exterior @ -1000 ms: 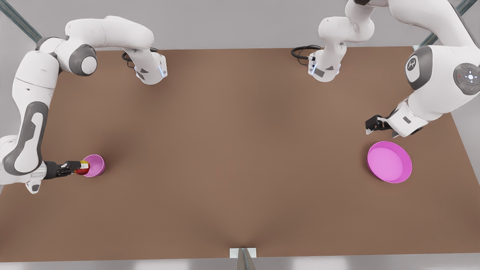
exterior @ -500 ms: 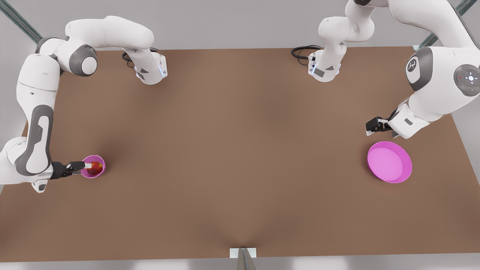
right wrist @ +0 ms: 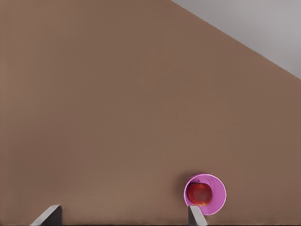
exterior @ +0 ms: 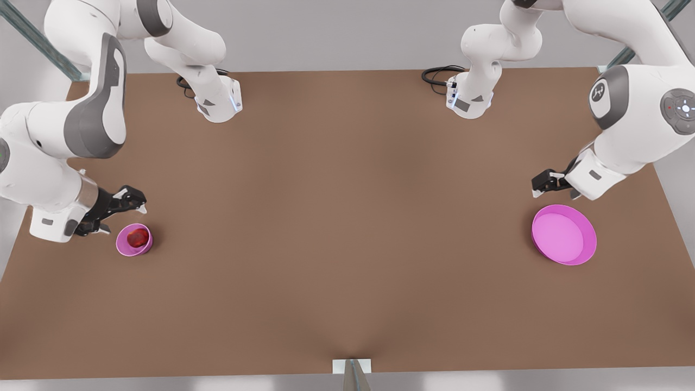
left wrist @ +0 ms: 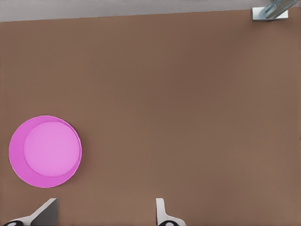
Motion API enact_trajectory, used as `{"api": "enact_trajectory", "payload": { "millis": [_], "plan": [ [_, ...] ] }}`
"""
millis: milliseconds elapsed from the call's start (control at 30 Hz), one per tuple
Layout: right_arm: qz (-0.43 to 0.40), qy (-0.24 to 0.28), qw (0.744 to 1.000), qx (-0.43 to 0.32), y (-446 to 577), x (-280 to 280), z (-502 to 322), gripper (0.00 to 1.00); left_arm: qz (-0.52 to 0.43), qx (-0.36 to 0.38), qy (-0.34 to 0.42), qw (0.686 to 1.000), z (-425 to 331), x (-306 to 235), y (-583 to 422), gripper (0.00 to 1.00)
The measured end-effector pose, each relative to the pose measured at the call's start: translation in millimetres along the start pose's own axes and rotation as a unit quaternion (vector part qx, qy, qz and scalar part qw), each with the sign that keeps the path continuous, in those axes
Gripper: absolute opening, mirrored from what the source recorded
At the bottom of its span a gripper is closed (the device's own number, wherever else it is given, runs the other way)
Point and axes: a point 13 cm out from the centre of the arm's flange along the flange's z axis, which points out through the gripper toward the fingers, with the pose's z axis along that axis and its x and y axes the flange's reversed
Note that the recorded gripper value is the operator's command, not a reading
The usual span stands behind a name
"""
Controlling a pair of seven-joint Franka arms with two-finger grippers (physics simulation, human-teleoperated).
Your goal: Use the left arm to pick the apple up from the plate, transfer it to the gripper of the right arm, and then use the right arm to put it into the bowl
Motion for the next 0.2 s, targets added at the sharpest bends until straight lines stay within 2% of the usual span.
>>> {"api": "enact_trajectory", "payload": {
  "millis": [200],
  "plan": [
    [0.094, 0.013, 0.995, -0.006, 5.5, 3.3, 5.9, 1.00, -0.001, -0.002, 0.005, 1.000, 8.0, -5.1, 0.1, 1.00]
  ]
}}
